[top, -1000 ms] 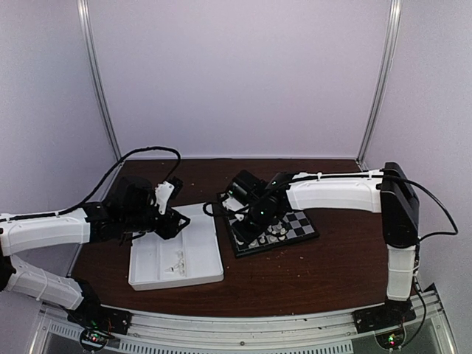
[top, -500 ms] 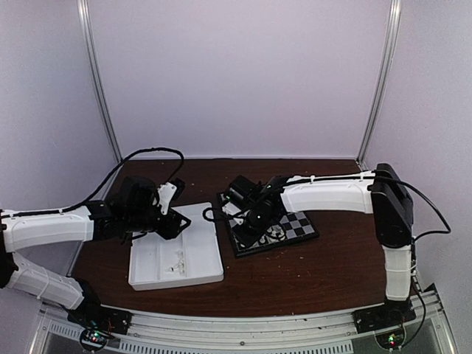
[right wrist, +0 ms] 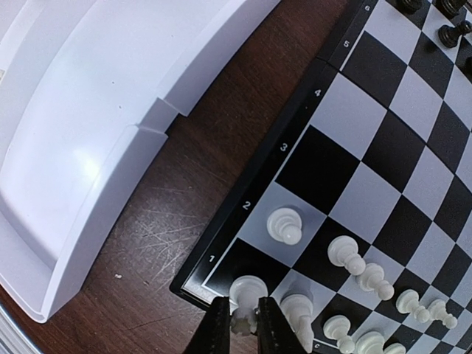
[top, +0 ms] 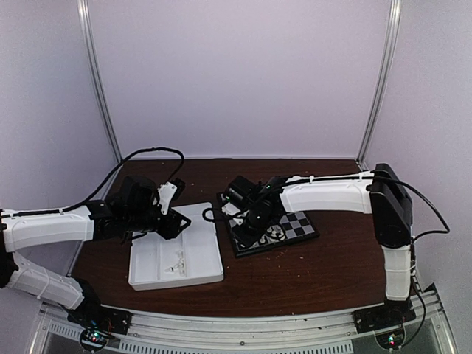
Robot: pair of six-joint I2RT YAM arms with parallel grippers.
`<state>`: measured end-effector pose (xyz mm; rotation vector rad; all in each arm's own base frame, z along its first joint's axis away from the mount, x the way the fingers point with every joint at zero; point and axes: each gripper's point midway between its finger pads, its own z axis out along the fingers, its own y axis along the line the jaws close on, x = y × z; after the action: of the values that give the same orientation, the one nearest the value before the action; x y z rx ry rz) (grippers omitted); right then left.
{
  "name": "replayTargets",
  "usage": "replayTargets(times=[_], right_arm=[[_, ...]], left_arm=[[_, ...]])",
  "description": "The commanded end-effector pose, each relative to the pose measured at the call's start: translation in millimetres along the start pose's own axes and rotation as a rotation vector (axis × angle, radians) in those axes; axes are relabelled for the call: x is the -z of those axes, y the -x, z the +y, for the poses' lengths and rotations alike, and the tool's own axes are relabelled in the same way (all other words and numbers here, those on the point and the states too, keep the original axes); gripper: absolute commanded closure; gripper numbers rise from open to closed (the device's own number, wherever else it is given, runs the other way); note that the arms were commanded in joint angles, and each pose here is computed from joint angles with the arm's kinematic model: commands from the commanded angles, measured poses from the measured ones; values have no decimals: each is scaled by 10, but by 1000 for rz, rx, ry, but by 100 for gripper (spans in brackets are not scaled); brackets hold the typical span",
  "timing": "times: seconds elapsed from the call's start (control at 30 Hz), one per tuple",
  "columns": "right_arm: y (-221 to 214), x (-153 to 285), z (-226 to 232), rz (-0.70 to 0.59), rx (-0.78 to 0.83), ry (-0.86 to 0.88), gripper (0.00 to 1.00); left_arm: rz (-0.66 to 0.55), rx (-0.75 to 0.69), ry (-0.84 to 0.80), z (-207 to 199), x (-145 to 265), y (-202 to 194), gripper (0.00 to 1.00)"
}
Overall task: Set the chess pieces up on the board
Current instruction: Place the chess piece on the chessboard.
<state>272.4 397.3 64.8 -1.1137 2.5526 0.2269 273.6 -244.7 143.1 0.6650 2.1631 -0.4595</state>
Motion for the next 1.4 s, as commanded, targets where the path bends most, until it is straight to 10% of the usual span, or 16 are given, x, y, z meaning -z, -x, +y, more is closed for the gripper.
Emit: replayTargets(times=[0.0,0.63,1.37], right_arm=[[84,-28,-9,-17,11,-26,84],[163,44,-22,-42,14,-33,67],[115,647,-393,-121,-101,-54,74]], left_arm=[[-35,-7,-3,-24,13,149,54],[-25,-8,-1,-21,21,135,54],[-16,4,-14,-41,-1,107,54]])
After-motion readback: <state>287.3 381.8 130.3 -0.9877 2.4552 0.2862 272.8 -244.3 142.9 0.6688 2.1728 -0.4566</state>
